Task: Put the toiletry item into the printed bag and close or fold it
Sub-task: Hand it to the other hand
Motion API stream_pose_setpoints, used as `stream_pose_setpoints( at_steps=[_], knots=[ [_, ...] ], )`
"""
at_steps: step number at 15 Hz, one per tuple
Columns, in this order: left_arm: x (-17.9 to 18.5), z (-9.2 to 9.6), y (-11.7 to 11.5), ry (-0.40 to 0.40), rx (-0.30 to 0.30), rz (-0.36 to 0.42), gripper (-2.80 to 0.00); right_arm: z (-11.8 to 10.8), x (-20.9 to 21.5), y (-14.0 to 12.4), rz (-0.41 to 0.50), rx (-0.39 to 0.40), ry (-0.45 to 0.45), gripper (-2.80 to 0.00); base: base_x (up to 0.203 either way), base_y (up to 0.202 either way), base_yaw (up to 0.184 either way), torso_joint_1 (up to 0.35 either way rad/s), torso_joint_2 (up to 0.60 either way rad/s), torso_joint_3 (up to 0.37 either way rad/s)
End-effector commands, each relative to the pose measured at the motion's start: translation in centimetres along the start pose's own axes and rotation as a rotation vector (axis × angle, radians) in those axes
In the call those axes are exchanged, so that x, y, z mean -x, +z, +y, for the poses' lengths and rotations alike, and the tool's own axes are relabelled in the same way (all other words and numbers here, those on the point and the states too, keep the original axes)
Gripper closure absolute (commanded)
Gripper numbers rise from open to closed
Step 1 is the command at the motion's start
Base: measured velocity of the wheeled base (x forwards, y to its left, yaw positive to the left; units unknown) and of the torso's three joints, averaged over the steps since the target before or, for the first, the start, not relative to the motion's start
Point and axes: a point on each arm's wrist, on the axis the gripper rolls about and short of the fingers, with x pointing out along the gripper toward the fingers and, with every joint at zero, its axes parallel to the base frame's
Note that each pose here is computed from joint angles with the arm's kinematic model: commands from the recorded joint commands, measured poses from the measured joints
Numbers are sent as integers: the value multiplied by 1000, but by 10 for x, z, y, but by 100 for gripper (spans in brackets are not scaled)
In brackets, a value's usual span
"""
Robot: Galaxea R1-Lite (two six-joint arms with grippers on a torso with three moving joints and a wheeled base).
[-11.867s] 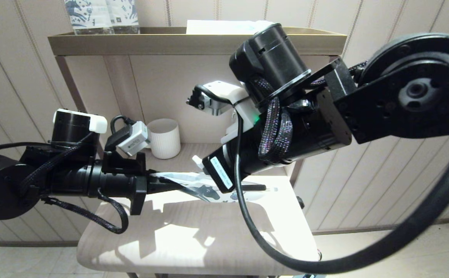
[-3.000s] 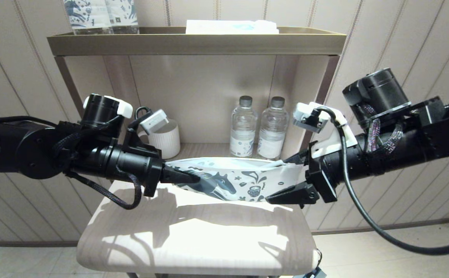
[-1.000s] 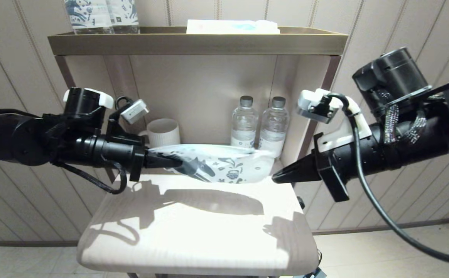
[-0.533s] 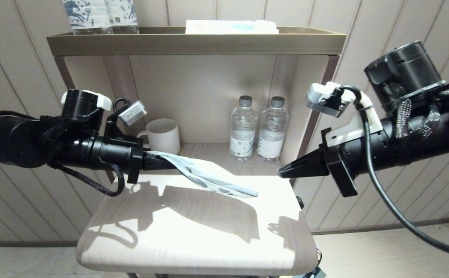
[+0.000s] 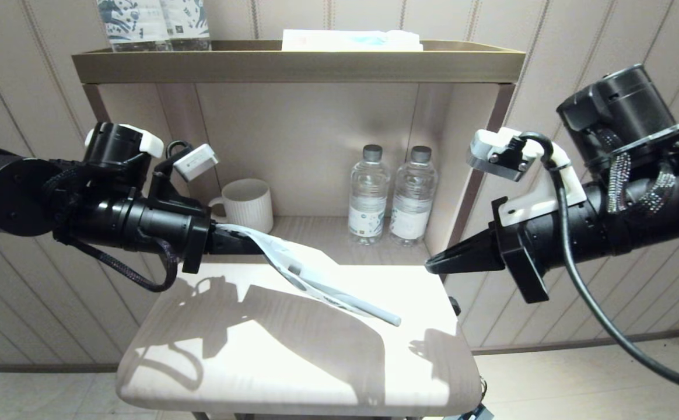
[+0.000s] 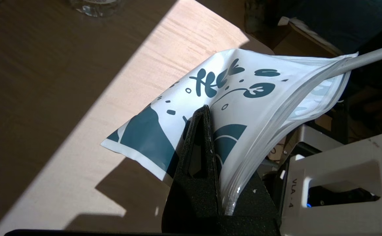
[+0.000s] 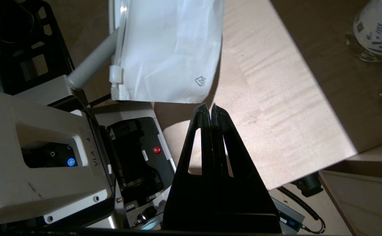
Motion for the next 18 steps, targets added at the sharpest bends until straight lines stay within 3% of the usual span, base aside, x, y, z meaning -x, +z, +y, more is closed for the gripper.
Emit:
stream_pose_setpoints(
  at_steps=[1, 7, 8, 13, 18],
  knots=[
    [3, -3, 6, -4, 1, 1, 0, 4, 5, -1, -3, 6, -1, 0, 0, 0, 0, 0, 0, 0],
    [3, -6, 12, -6, 9, 12, 0, 10, 8, -6, 18, -4, 1, 0, 0, 0, 0, 0, 0, 0],
    [3, -7, 13, -9, 22, 22, 0, 10, 5, -9, 31, -8, -8, -280, 0, 0, 0, 0, 0, 0],
    [2, -9, 16, 3, 25, 37, 0, 10, 3, -11, 25, 0, -35, -280, 0, 0, 0, 0, 0, 0],
    [-2, -16, 19, 2, 39, 67, 0, 18, -20, -12, 63, 19, 35, -280, 0, 0, 0, 0, 0, 0]
  ],
)
